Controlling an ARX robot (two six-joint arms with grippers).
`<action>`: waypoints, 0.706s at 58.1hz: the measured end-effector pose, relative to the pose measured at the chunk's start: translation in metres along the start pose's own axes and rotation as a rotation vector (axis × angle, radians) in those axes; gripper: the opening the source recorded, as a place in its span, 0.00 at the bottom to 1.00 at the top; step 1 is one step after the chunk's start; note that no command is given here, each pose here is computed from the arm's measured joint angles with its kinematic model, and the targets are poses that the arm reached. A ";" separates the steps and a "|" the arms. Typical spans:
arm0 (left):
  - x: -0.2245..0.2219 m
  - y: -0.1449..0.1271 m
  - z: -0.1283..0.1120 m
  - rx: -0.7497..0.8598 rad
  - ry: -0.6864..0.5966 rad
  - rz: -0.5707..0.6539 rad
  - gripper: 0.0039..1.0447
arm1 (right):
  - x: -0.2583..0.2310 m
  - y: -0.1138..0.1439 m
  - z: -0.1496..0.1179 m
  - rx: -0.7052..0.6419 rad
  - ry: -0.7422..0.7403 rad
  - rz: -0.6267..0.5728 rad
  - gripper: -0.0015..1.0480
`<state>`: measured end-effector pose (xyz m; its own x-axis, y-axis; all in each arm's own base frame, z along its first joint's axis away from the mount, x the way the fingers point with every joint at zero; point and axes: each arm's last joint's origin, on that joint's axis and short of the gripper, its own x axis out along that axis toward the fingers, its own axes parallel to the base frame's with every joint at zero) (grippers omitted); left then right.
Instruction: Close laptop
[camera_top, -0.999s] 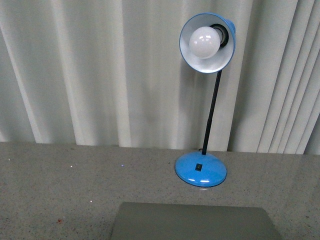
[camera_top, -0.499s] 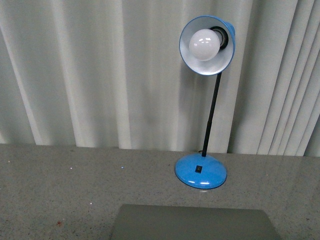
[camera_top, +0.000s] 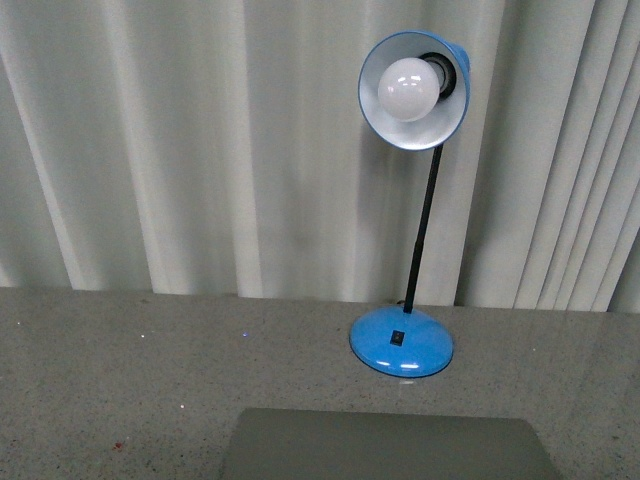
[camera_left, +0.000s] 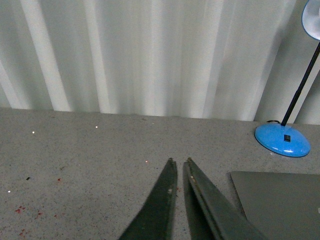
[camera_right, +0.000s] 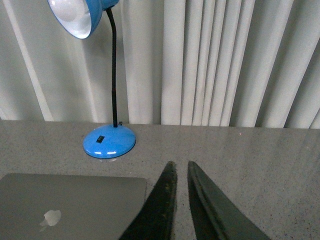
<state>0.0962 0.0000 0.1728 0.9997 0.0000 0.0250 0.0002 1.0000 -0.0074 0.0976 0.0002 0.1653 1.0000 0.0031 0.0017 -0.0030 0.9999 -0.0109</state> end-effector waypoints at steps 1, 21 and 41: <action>0.000 0.000 0.000 0.000 0.000 0.000 0.12 | 0.000 0.000 0.000 0.000 0.000 0.000 0.12; 0.000 0.000 0.000 0.000 0.000 0.000 0.72 | 0.000 0.000 0.000 0.000 0.000 0.000 0.71; 0.000 0.000 0.000 0.003 0.000 0.000 0.94 | 0.000 0.000 0.000 0.000 0.000 0.000 0.93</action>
<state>0.0962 0.0000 0.1728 0.9997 0.0000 0.0254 0.0001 1.0000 -0.0048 0.0976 0.0002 0.1653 1.0000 0.0031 0.0017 -0.0030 0.9999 -0.0109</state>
